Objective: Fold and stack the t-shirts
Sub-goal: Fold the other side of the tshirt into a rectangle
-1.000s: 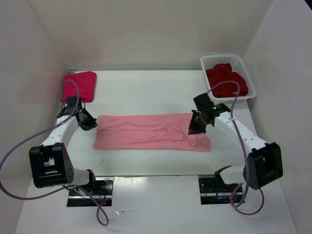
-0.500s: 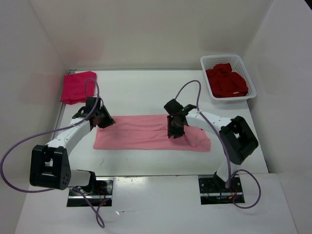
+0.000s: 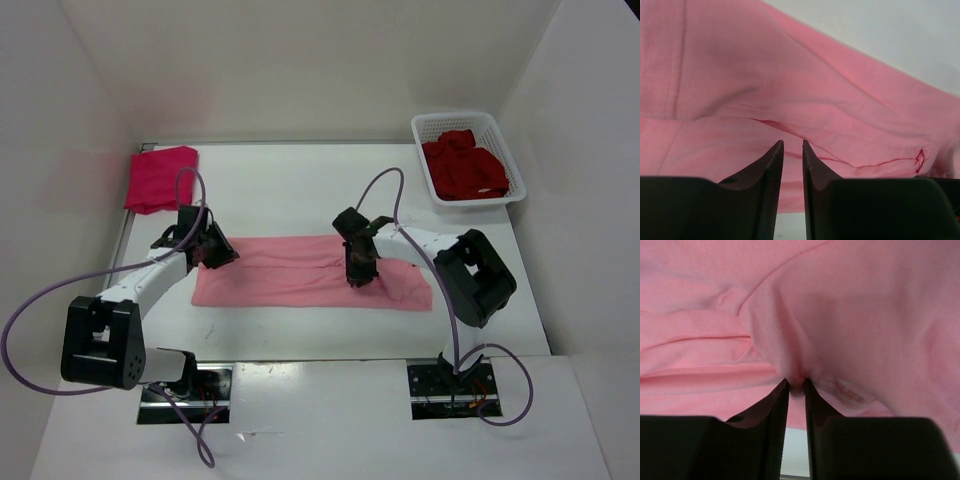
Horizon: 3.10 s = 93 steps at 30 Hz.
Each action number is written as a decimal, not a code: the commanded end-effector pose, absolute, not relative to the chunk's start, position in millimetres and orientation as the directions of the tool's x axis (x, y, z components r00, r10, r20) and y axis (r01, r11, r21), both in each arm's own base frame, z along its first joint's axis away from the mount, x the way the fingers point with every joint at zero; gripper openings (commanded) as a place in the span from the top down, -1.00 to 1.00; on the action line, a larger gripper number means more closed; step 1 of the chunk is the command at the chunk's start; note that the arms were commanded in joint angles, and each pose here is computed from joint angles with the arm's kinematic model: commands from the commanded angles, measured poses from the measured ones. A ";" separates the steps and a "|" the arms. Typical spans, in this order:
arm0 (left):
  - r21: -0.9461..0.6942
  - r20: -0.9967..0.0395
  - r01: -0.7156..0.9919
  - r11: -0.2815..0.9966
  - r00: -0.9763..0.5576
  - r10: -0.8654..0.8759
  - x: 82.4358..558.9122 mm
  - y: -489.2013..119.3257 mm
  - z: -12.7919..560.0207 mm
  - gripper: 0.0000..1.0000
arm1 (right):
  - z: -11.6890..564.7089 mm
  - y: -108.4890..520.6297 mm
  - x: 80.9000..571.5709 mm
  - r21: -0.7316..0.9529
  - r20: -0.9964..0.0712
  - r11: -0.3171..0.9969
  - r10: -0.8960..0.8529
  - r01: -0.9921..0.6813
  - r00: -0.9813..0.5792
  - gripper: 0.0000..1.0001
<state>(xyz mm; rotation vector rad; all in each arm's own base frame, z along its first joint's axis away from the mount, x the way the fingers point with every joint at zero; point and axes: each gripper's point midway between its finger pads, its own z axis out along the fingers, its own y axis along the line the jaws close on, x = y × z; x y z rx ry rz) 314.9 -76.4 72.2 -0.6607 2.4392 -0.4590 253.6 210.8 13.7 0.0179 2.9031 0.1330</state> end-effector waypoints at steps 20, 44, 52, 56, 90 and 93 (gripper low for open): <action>-0.493 -0.459 -0.301 0.816 -0.707 -0.538 324.9 -87.3 96.3 0.42 | 54.9 238.9 217.1 0.263 -0.084 0.950 -0.151 -0.168 -0.985 0.90; -0.578 -0.439 -0.021 0.816 -0.835 -0.332 352.4 -193.4 107.3 0.33 | 85.3 114.0 244.0 0.419 -0.202 0.802 0.539 0.425 -0.818 0.69; -0.582 -0.283 -0.152 0.799 -0.883 -0.374 343.9 -187.6 43.9 0.31 | 68.0 102.1 234.1 0.331 -0.181 0.793 0.585 0.511 -0.791 0.41; -0.565 -0.213 -0.231 0.792 -0.887 -0.411 333.5 -174.5 19.2 0.31 | 54.4 104.2 240.9 0.325 -0.168 0.788 0.592 0.523 -0.788 0.39; -0.562 -0.358 -0.265 0.784 -0.776 -0.519 360.9 -81.0 76.6 0.33 | 40.4 186.4 268.7 0.468 -0.131 0.816 0.444 0.339 -0.887 0.32; -0.542 -0.342 -0.258 0.799 -0.801 -0.491 347.9 -87.7 67.3 0.33 | 38.1 195.2 271.9 0.501 -0.112 0.802 0.432 0.324 -0.895 0.16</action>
